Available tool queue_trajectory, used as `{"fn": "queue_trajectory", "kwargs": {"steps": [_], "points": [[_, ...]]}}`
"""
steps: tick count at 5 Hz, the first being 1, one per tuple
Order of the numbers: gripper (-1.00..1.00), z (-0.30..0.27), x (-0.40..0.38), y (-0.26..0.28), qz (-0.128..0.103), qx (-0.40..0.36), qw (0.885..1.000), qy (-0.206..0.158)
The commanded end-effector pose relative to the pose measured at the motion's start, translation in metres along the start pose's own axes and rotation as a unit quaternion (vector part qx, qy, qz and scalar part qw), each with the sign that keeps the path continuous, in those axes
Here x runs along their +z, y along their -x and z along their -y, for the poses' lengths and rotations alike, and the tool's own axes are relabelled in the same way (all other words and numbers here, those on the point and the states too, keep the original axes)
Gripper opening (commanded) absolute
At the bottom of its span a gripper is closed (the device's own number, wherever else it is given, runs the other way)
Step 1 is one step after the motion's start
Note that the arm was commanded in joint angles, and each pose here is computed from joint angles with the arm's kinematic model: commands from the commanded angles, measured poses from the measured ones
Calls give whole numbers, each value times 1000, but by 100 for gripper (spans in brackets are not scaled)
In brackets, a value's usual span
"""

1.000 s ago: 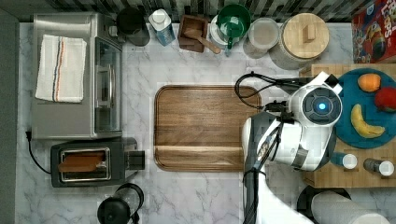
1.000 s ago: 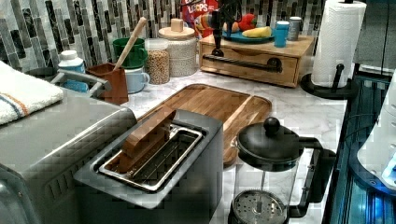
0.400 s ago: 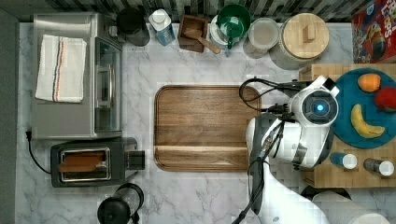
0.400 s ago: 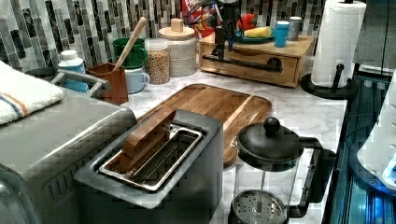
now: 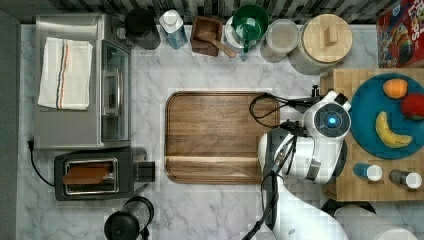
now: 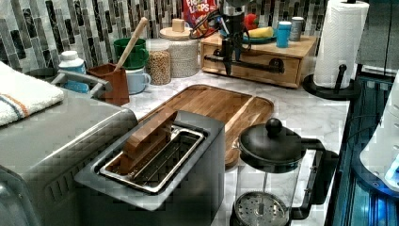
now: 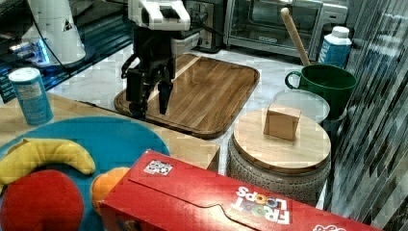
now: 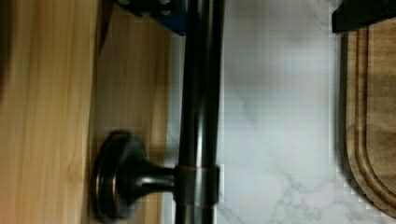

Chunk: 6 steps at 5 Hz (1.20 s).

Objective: Open the drawer.

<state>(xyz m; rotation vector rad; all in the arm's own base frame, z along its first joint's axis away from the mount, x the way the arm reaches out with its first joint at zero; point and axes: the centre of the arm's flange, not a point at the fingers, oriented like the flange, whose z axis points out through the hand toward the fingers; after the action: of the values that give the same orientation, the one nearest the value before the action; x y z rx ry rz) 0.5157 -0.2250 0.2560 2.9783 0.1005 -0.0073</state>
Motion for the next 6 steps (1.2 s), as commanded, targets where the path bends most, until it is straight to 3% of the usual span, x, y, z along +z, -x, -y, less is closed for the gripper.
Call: {"fn": "queue_trajectory", "kwargs": {"steps": [1,2,3,5,6], "points": [[100,31,-3,-29,1,-41,999,-22],[100,46,-5,-38,-4,-59,998,-18],[100,65,-8,-52,23,-70,997,-35],[100,133,-32,-52,24,-69,997,-29],[100,160,-29,-62,26,-79,995,-48]]}}
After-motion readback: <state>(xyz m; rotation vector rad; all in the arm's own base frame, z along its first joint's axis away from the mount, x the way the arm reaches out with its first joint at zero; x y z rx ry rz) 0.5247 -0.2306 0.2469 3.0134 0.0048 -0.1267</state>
